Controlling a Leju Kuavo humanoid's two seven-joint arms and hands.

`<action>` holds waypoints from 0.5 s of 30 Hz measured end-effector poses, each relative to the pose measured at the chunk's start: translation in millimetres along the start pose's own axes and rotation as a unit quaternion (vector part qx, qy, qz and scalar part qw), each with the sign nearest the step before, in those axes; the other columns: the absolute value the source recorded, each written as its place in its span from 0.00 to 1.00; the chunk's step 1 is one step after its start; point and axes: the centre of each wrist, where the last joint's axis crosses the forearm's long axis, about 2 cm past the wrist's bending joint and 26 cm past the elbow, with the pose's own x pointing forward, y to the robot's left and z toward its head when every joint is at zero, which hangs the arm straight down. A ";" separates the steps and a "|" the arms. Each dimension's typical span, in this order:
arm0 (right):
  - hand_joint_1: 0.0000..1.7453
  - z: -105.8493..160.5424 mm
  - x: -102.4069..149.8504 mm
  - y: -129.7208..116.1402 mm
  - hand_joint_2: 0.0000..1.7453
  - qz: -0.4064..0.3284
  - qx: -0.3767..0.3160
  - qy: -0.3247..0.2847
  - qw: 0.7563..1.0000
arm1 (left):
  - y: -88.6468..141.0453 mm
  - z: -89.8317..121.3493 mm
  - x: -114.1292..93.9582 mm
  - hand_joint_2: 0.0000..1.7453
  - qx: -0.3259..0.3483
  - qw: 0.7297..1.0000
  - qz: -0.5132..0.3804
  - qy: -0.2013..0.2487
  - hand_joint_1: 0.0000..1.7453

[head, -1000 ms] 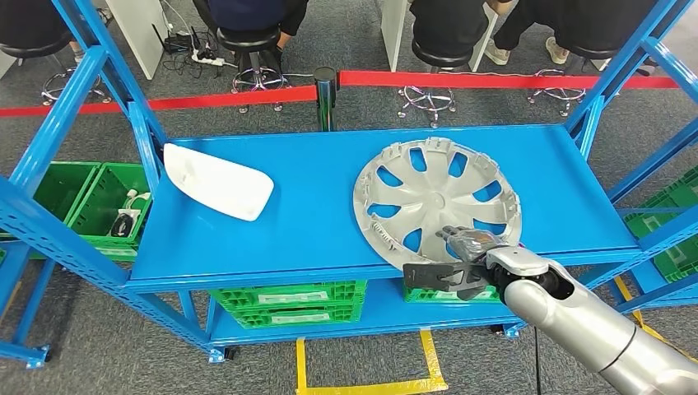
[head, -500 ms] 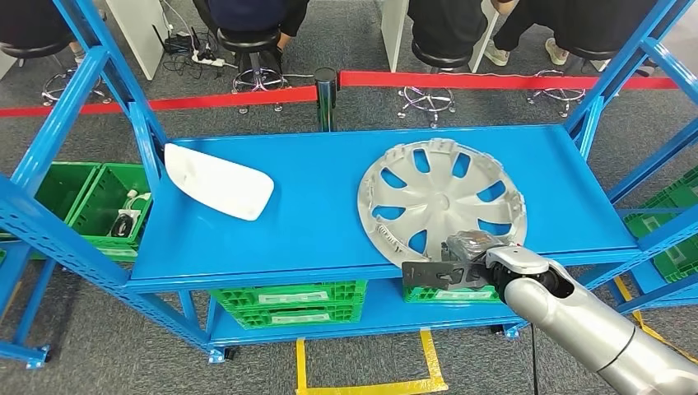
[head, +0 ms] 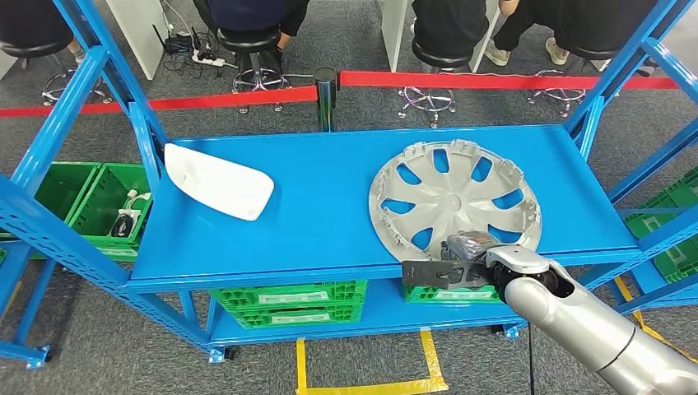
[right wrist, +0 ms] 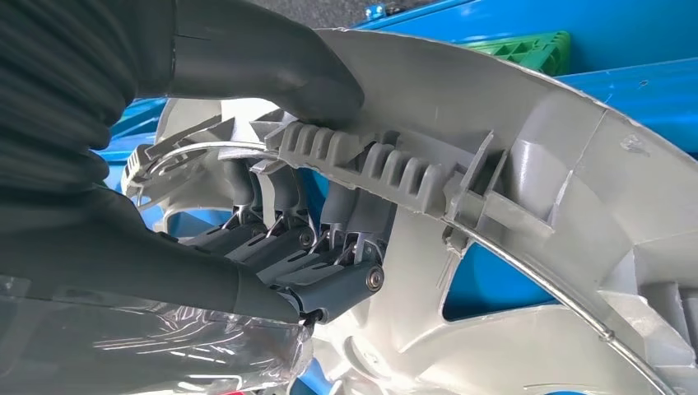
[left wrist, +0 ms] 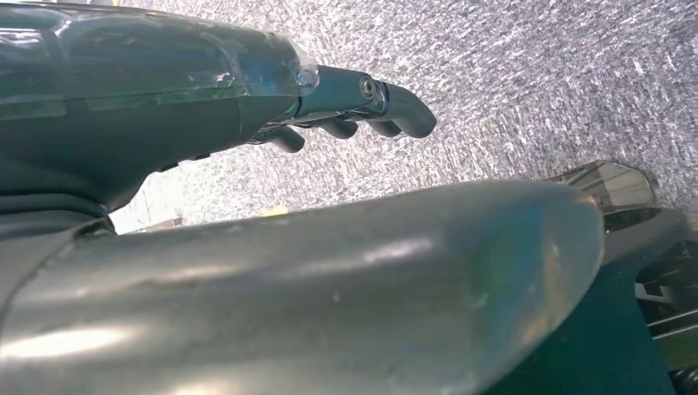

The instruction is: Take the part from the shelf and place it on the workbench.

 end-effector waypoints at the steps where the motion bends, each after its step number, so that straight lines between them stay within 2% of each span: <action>1: 1.00 0.0 -0.1 -0.1 1.00 -0.001 0.000 0.000 1.000 | 0.0 0.0 0.0 0.00 0.000 1.000 0.000 -0.001 0.00; 7: 1.00 0.9 -0.7 -1.7 1.00 -0.025 -0.008 -0.009 1.000 | 0.3 0.0 -0.1 0.00 0.001 1.000 0.002 -0.001 0.00; 12: 1.00 4.2 0.9 -7.7 1.00 -0.071 -0.062 -0.035 0.995 | 0.4 -0.1 -0.2 0.00 0.002 1.000 0.002 -0.004 0.00; 15: 1.00 7.6 2.4 -14.1 1.00 -0.096 -0.112 -0.060 0.987 | 0.5 -0.1 -0.2 0.75 0.002 1.000 0.002 -0.012 0.00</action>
